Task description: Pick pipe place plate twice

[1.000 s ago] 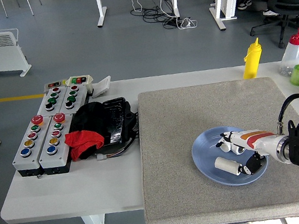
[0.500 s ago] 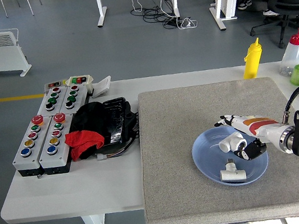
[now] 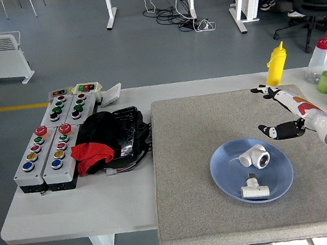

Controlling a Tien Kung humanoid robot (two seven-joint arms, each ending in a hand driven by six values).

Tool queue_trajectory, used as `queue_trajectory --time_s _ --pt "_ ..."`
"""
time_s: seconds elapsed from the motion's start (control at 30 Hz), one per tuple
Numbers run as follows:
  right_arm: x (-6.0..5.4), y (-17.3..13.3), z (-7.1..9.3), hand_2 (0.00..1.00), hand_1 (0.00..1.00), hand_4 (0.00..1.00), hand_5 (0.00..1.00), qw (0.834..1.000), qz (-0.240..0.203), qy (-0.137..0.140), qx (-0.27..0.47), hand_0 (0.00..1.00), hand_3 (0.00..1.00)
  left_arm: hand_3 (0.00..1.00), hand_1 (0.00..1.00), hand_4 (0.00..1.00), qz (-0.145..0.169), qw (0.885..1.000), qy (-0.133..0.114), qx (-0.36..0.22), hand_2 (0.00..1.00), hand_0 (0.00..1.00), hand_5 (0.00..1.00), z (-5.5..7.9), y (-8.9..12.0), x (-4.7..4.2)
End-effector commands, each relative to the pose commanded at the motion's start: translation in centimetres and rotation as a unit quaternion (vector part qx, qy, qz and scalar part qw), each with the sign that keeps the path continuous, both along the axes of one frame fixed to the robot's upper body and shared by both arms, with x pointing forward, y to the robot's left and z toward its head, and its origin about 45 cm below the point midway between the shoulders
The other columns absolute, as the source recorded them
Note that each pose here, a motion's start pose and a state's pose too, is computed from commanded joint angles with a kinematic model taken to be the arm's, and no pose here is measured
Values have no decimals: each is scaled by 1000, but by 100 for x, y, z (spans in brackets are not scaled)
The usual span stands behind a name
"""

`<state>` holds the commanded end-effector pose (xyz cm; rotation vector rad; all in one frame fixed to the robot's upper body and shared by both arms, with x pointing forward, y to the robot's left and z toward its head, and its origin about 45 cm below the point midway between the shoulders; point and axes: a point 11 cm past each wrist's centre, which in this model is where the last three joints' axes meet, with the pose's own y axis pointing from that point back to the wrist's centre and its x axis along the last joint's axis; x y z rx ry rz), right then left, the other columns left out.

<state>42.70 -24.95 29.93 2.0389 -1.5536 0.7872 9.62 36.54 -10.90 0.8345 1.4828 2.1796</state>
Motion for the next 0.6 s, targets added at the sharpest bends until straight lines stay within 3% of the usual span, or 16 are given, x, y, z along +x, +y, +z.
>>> queue_trajectory --time_s 0.07,0.1,0.27,0.3,0.47,0.5,0.6 --pt "-21 -133 -3 994 892 713 222 997 -18 -12 69 925 924 679 620 461 0 1000 0 0 607 621 998 -1 0 -3" --pt "-44 -193 -14 950 851 640 225 994 -23 -16 104 883 874 679 619 461 1 1000 0 0 607 621 998 -1 -1 -6" --pt "-127 -408 -117 950 851 640 225 970 -50 6 239 883 874 679 619 461 1 1000 3 -1 607 621 998 -6 -5 -25" --pt "-135 -450 -126 899 824 604 325 963 -55 12 264 857 848 680 619 462 1 1000 3 -1 606 620 998 -6 -5 -27" --pt "-231 -777 -257 899 824 604 325 912 -102 41 394 857 848 680 619 462 0 1000 6 0 606 620 998 -9 0 -49" --pt "-261 -847 -276 862 796 596 415 901 -109 41 418 832 819 679 620 461 0 1000 6 0 607 620 998 -10 3 -55" --pt "-330 -1011 -304 862 796 596 415 865 -121 40 486 832 819 679 620 461 0 1000 8 0 607 620 998 -13 6 -75"
